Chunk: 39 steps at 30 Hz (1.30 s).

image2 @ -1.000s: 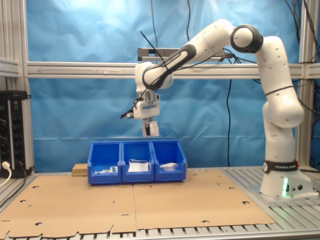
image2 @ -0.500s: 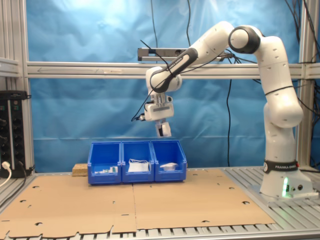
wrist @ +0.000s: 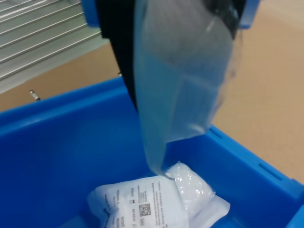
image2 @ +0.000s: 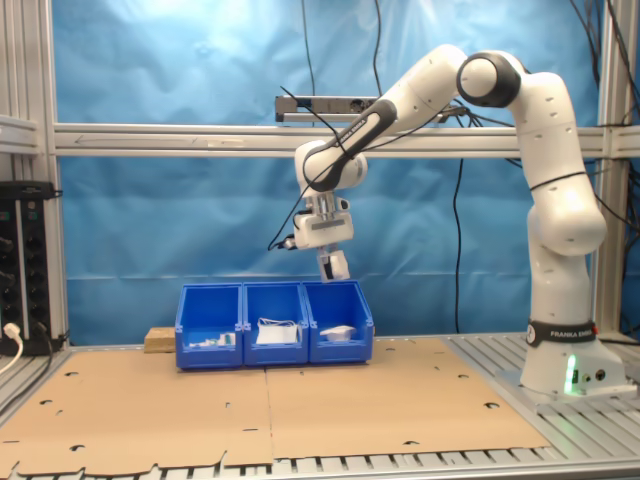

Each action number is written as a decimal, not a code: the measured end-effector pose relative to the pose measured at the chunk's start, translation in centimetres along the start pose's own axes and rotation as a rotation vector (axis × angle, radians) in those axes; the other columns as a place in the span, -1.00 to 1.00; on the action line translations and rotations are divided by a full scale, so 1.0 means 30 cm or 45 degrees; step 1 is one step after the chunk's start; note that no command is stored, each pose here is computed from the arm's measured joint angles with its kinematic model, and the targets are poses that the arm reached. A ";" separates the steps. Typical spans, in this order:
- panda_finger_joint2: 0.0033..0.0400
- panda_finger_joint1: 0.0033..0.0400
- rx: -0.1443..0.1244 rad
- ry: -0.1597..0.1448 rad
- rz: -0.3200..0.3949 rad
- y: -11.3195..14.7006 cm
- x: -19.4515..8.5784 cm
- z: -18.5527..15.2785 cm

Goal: Pick and place sorting task of medical equipment.

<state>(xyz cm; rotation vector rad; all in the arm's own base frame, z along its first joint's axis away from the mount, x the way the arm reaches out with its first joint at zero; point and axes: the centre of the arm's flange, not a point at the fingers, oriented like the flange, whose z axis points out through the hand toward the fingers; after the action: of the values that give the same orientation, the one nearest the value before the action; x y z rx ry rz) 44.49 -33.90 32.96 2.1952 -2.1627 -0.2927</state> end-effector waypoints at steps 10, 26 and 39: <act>-0.84 -0.84 0.004 -0.022 0.011 0.002 -0.005 0.010; -0.84 -0.84 0.002 -0.035 0.015 0.003 -0.008 0.012; -0.84 -0.84 0.003 -0.037 0.016 0.003 -0.009 0.012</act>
<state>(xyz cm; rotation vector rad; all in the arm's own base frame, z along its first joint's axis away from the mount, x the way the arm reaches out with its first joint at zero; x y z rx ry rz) 44.33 -33.60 32.63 2.1916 -2.1917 -0.3233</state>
